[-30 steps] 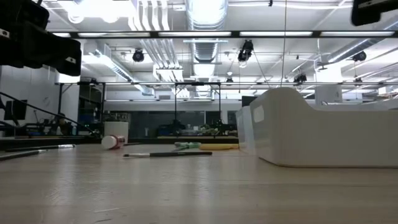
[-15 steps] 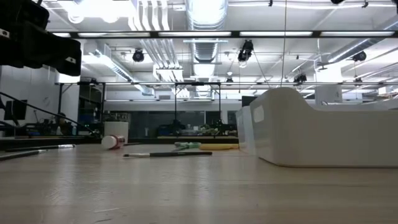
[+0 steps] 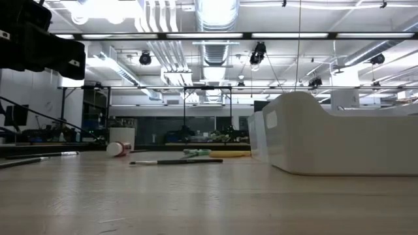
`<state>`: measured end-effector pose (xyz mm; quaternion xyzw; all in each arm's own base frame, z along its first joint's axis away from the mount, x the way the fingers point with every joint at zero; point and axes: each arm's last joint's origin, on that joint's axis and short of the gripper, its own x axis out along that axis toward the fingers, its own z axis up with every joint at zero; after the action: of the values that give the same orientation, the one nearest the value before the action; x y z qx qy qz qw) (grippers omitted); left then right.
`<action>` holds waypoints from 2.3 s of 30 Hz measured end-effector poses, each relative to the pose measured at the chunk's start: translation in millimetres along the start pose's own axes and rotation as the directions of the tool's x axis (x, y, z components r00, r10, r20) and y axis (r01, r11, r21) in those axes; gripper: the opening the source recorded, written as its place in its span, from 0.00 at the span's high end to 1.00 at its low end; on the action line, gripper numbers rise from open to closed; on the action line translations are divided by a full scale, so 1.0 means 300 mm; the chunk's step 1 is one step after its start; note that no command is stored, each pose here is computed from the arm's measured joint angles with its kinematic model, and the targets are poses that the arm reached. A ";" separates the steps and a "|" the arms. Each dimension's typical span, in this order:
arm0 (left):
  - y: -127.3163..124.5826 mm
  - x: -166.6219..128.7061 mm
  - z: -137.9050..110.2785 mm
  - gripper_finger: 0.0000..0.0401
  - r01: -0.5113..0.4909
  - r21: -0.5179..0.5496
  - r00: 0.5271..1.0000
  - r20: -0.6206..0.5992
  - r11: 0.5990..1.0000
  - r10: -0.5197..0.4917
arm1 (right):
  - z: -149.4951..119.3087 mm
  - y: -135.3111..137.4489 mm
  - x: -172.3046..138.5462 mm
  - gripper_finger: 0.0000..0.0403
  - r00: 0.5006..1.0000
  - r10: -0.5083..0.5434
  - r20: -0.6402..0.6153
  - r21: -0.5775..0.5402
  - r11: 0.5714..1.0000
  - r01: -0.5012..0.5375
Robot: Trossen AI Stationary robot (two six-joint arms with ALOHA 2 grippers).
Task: Pick & Place Paint Supplies
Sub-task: Put the yellow paint bottle into the left transparent bin
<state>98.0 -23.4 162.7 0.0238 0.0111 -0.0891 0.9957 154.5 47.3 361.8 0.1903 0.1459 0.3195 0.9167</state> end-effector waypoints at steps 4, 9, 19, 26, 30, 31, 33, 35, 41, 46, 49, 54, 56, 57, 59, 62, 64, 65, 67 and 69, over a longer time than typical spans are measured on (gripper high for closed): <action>0.000 0.000 0.000 0.99 0.000 0.000 1.000 0.000 1.000 0.000 | 0.049 0.007 0.023 0.98 1.000 0.003 0.007 -0.021 1.000 -0.003; 0.000 0.000 0.000 0.99 -0.001 0.000 1.000 -0.001 1.000 0.001 | 0.112 0.017 0.049 0.98 1.000 0.009 0.021 -0.142 0.990 -0.006; 0.000 0.000 0.000 0.99 0.000 0.000 1.000 0.000 1.000 0.000 | 0.202 0.007 0.132 0.98 0.998 -0.020 -0.058 -0.241 0.970 0.006; 0.000 0.000 0.000 0.99 -0.001 0.000 1.000 0.000 1.000 0.001 | 0.225 -0.019 0.178 0.98 0.966 -0.131 -0.221 -0.224 0.971 0.080; 0.000 0.000 0.000 0.99 0.000 0.000 1.000 0.000 1.000 0.000 | 0.222 -0.052 0.190 0.98 0.907 -0.354 -0.230 -0.273 0.918 0.289; 0.000 0.000 0.000 0.99 0.000 0.000 1.000 0.000 1.000 0.000 | 0.218 -0.064 0.193 0.98 0.879 -0.418 -0.228 -0.294 0.891 0.347; 0.000 0.000 0.000 0.99 0.000 0.000 1.000 0.000 1.000 0.000 | 0.203 -0.089 0.193 0.98 0.816 -0.525 -0.240 -0.332 0.835 0.439; 0.000 0.000 0.000 0.99 0.000 0.000 1.000 0.000 1.000 0.000 | 0.190 -0.113 0.196 0.98 0.773 -0.573 -0.273 -0.348 0.808 0.476; 0.000 0.001 -0.001 0.99 0.000 0.001 1.000 -0.004 1.000 0.000 | 0.152 -0.180 0.174 0.98 0.687 -0.622 -0.374 -0.354 0.781 0.514; 0.000 0.002 -0.002 0.99 0.000 0.001 1.000 -0.008 1.000 0.000 | 0.116 -0.260 0.152 0.98 0.621 -0.662 -0.420 -0.324 0.749 0.578; 0.000 0.001 -0.002 0.99 0.000 0.000 1.000 -0.007 1.000 0.000 | 0.096 -0.306 0.129 0.98 0.576 -0.680 -0.453 -0.290 0.723 0.627; 0.000 0.001 -0.002 0.99 0.000 0.001 1.000 -0.008 1.000 0.000 | 0.058 -0.392 0.100 0.98 0.491 -0.719 -0.492 -0.306 0.671 0.676; 0.000 0.002 -0.003 0.99 0.000 0.001 1.000 -0.009 1.000 0.000 | 0.058 -0.432 0.081 0.98 0.441 -0.753 -0.489 -0.307 0.622 0.721; 0.000 0.002 -0.003 0.99 0.000 0.001 1.000 -0.012 1.000 0.000 | 0.058 -0.452 0.068 0.98 0.417 -0.764 -0.493 -0.302 0.600 0.741; 0.000 0.003 -0.003 0.99 0.001 0.001 1.000 -0.013 1.000 -0.001 | 0.064 -0.496 0.044 0.98 0.380 -0.777 -0.502 -0.281 0.562 0.778; 0.000 0.003 -0.004 0.99 0.000 0.001 1.000 -0.014 1.000 0.000 | 0.071 -0.565 -0.004 0.98 0.338 -0.784 -0.522 -0.232 0.511 0.828; 0.000 0.003 -0.004 0.99 0.000 0.001 1.000 -0.015 1.000 0.000 | 0.074 -0.616 -0.038 0.98 0.340 -0.770 -0.540 -0.167 0.494 0.853; 0.000 0.003 -0.004 0.99 0.000 0.001 1.000 -0.014 1.000 0.000 | 0.069 -0.643 -0.056 0.98 0.343 -0.757 -0.557 -0.133 0.489 0.862; 0.000 0.003 -0.004 0.99 0.000 0.001 1.000 -0.014 1.000 0.000 | 0.062 -0.696 -0.091 0.98 0.347 -0.735 -0.582 -0.079 0.476 0.876; 0.000 0.003 -0.004 0.99 0.001 0.001 1.000 -0.015 1.000 -0.001 | 0.057 -0.744 -0.123 0.98 0.357 -0.714 -0.602 -0.037 0.472 0.881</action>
<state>98.8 -23.6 161.4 0.0251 0.0184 -0.0894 0.9955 251.7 -142.3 283.8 0.1284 0.5171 -0.1604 0.8309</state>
